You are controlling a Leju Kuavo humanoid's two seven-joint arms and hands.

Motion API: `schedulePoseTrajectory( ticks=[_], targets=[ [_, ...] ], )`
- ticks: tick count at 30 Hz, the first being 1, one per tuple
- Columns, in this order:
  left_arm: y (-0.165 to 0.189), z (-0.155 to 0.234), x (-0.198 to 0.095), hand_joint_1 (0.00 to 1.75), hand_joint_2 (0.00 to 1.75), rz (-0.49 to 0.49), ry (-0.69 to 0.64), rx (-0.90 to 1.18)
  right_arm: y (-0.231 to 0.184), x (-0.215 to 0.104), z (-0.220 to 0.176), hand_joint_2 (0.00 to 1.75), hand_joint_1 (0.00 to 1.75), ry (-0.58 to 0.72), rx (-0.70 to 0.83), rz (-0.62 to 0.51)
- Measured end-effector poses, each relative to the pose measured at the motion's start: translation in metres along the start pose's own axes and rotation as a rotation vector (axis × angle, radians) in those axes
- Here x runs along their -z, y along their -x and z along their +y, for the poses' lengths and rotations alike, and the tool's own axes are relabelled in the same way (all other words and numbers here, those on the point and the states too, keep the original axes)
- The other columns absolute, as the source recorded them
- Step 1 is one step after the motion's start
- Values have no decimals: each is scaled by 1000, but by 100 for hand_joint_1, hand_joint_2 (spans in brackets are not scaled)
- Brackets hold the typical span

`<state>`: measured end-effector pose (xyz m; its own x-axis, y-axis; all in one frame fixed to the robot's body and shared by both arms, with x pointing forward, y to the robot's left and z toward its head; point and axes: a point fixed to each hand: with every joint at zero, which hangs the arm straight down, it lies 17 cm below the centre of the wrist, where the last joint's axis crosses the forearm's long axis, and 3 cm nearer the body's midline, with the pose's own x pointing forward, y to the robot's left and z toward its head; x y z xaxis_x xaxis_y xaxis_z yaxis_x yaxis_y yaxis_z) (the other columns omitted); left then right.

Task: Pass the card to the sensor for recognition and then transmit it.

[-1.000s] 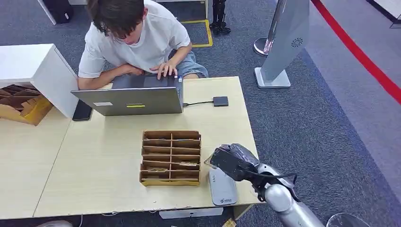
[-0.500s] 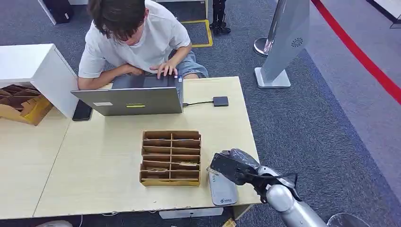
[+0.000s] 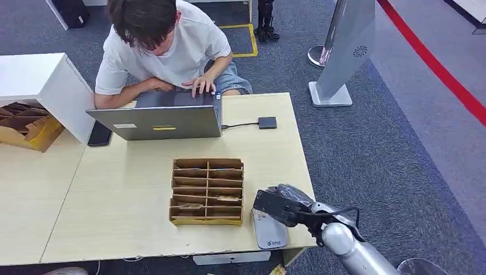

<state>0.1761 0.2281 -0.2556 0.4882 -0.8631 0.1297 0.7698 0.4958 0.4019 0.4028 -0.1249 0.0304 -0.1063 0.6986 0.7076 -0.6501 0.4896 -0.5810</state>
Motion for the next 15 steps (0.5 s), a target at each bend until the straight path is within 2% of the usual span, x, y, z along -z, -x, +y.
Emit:
schedulePoseTrajectory(
  ticks=[15],
  targets=[
    [0,0,0,0,0,0,0,2,10,1,4,175,175,-30,-27,22]
  ],
)
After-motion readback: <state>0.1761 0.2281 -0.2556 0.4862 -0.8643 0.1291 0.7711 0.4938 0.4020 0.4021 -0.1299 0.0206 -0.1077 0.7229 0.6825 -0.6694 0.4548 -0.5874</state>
